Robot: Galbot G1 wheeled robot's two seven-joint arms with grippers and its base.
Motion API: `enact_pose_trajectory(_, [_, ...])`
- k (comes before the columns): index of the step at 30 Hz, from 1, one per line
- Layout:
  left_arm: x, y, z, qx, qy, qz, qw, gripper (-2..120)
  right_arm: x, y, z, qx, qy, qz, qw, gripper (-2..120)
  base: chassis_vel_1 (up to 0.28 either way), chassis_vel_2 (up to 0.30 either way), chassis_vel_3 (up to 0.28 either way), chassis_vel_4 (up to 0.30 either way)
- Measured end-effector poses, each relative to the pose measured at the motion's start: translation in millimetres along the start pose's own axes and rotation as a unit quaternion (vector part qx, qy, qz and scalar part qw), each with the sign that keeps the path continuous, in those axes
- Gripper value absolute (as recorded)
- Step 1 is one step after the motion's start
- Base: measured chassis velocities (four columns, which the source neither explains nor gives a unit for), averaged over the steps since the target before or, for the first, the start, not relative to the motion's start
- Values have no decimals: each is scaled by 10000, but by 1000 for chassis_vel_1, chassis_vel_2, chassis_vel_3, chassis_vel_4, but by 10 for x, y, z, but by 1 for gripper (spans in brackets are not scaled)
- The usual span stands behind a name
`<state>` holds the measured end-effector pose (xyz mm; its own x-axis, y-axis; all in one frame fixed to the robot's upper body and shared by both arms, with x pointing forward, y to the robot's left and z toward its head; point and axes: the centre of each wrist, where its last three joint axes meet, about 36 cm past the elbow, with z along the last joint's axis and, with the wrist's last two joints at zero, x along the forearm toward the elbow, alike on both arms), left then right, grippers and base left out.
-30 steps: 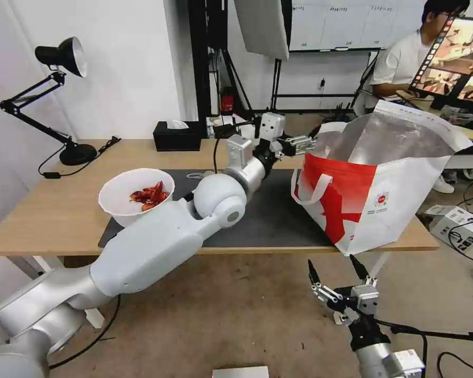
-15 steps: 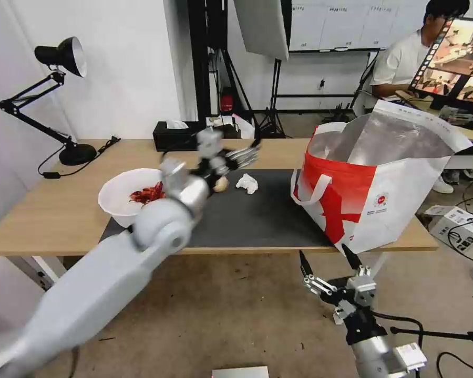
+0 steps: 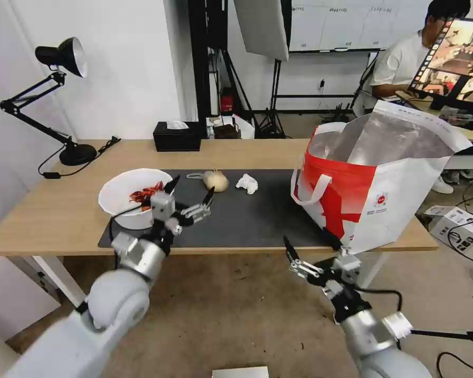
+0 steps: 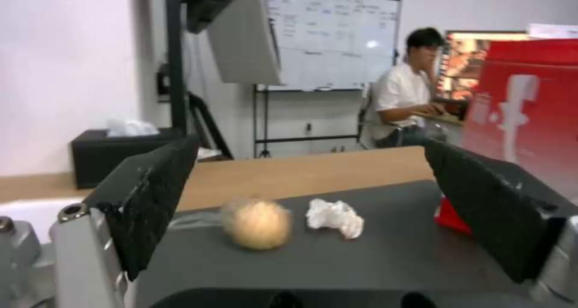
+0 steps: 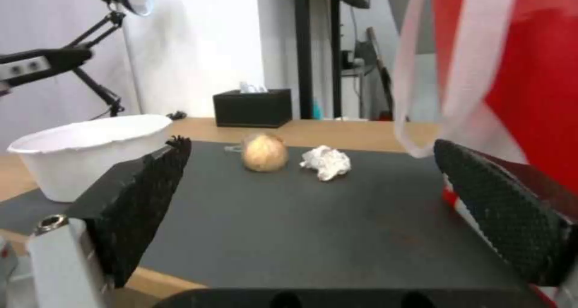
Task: Pick up the trash from the table and place it into the takeout bag.
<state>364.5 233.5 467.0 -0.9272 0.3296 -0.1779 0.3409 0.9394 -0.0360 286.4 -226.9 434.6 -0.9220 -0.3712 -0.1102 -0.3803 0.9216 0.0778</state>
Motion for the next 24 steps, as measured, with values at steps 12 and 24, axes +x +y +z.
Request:
enact_pose_trajectory(12, [20,152,103,108,59,-431,9990,100,-457,-129,20,75,179,-138,9997,100,0,0,0,0])
enact_pose_trajectory(24, [116,214,124,135,174,-580,9981,100,-1398,5,-25,212,549,-91,9982,100,0,0,0,0])
